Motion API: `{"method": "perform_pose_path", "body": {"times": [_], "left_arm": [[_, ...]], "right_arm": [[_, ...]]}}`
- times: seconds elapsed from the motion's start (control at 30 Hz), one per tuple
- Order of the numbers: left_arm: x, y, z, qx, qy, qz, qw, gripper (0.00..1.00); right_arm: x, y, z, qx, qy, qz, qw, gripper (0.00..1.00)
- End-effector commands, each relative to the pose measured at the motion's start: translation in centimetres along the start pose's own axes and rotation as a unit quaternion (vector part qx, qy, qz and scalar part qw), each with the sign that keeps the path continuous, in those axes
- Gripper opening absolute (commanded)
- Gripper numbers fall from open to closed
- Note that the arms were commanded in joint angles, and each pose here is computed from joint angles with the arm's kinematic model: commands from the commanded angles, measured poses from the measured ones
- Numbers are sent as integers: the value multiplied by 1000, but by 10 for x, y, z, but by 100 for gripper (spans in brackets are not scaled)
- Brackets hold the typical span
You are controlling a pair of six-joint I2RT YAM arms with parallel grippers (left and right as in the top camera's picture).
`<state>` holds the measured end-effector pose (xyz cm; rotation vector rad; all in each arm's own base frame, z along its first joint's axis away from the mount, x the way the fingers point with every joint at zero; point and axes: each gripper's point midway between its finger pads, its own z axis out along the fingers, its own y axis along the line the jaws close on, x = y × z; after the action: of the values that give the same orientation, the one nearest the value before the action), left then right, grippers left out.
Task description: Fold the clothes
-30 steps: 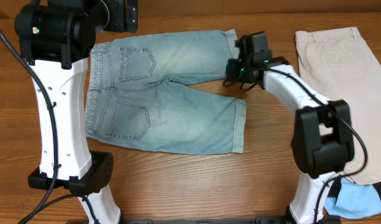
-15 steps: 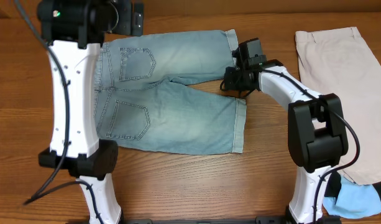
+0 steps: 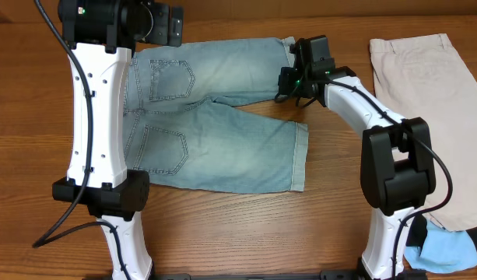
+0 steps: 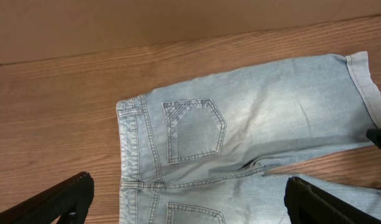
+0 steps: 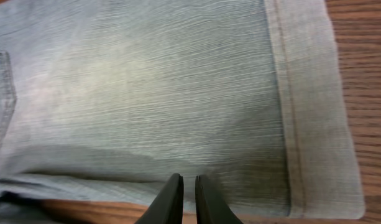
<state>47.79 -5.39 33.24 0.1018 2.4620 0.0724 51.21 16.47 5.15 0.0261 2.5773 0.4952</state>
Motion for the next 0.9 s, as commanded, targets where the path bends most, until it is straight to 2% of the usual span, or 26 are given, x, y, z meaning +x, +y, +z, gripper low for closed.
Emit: {"method": "perform_pose_path", "body": {"times": [0.0,0.37,0.67,0.77,0.87], "left_arm": [[-1,5,-3,-8,-4,-6,1000,100],[4,6,-3,-9,7,-4,1000,100],[21,13,-14,-27,34,0,999,100],[20,16,-31,-28,22,-3,999,100],[15,19,-53,-28,-4,-7,1000,100]], "right_arm": [[3,-15,15,27,4,5,1000,11],[36,-39,29,59,63,22,996,11],[77,-83,3,103,159,80,979,11],[74,-91,-17,95,167,105,976,12],[48,-86,-47,67,134,116,982,22]]}}
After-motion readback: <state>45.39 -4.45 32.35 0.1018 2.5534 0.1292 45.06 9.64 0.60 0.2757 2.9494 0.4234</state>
